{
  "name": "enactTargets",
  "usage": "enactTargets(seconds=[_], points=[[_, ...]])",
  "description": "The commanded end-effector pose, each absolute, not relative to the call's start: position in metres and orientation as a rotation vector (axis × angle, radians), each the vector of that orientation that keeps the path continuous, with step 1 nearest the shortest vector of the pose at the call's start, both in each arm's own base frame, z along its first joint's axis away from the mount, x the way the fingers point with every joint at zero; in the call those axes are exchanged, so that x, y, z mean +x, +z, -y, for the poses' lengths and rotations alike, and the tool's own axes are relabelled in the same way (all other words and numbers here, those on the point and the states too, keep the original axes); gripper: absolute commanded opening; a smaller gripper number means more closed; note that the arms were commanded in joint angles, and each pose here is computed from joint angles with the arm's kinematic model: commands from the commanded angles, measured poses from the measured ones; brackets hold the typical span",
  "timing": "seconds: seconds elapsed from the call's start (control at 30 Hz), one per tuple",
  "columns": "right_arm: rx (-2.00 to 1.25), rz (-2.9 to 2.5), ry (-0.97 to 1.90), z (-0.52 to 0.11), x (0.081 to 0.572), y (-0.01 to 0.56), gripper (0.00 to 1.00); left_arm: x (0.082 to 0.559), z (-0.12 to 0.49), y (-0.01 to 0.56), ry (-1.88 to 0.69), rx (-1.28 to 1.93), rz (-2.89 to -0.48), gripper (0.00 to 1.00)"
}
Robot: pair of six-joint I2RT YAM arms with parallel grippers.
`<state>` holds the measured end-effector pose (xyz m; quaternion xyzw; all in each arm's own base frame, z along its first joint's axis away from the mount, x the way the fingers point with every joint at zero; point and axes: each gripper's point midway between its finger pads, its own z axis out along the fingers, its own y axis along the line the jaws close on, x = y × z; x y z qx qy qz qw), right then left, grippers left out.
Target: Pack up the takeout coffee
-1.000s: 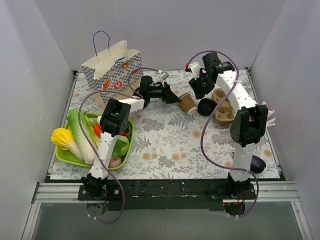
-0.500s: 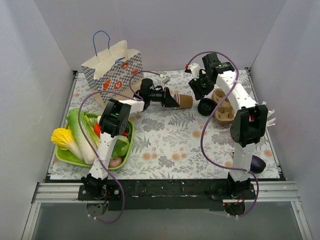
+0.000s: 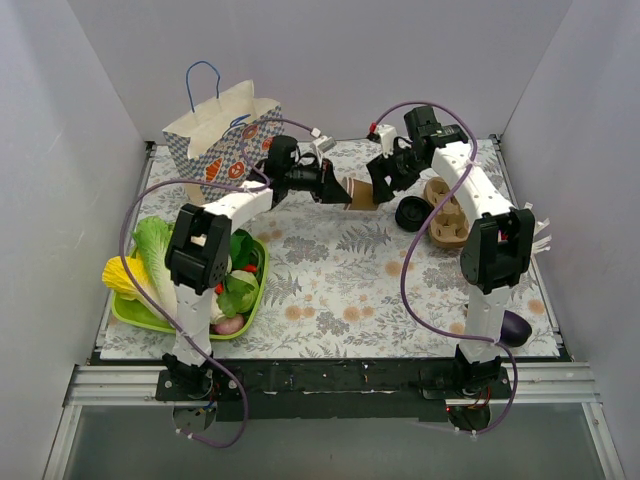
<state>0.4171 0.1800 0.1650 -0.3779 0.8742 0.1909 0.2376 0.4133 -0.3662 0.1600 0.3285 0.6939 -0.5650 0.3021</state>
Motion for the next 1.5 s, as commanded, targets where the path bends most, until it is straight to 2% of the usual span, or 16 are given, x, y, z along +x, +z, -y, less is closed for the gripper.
enactTargets(seconds=[0.0,0.03,0.2,0.27,0.33,0.37,0.4,0.47,0.5,0.73,0.93,1.03,1.1,1.3,1.47], points=[[-0.869,-2.340,0.825,-0.220,0.424,0.176,0.83,0.402,0.341,0.199,-1.248,0.906,-1.919,0.00],[-0.836,-2.329,0.866,-0.226,0.428,0.181,0.91,0.401,0.335,0.203,-1.186,0.926,-1.915,0.00],[-0.710,-2.298,1.174,-0.260,0.433,0.180,0.92,0.410,0.296,0.177,-0.847,0.892,-2.126,0.00],[-0.713,-2.286,1.245,-0.269,0.432,0.177,0.92,0.420,0.290,0.184,-0.745,0.933,-2.127,0.00],[-0.673,-2.291,1.364,-0.278,0.431,0.172,0.92,0.416,0.279,0.178,-0.668,0.961,-2.222,0.00],[-0.661,-2.287,1.392,-0.280,0.432,0.171,0.92,0.424,0.279,0.196,-0.633,0.981,-2.192,0.00],[-0.656,-2.288,1.447,-0.284,0.430,0.167,0.92,0.416,0.272,0.180,-0.620,0.999,-2.298,0.00],[-0.624,-2.280,1.498,-0.289,0.432,0.167,0.92,0.418,0.267,0.187,-0.572,1.012,-2.329,0.00],[-0.603,-2.294,1.520,-0.291,0.430,0.163,0.92,0.408,0.261,0.171,-0.566,1.034,-2.417,0.00],[-0.525,-2.337,1.464,-0.292,0.438,0.148,0.91,0.374,0.240,0.143,-0.447,1.166,-2.593,0.00],[-0.528,-2.382,1.393,-0.284,0.434,0.136,0.91,0.369,0.238,0.129,-0.425,1.205,-2.633,0.00],[-0.535,-2.405,1.371,-0.280,0.428,0.129,0.91,0.372,0.238,0.122,-0.413,1.202,-2.645,0.21],[-0.535,-2.413,1.372,-0.279,0.425,0.127,0.91,0.378,0.243,0.125,-0.415,1.178,-2.623,0.30],[-0.541,-2.404,1.373,-0.277,0.424,0.134,0.91,0.388,0.260,0.164,-0.493,1.126,-2.478,0.39],[-0.542,-2.408,1.372,-0.277,0.424,0.132,0.90,0.389,0.264,0.175,-0.518,1.114,-2.409,0.39]])
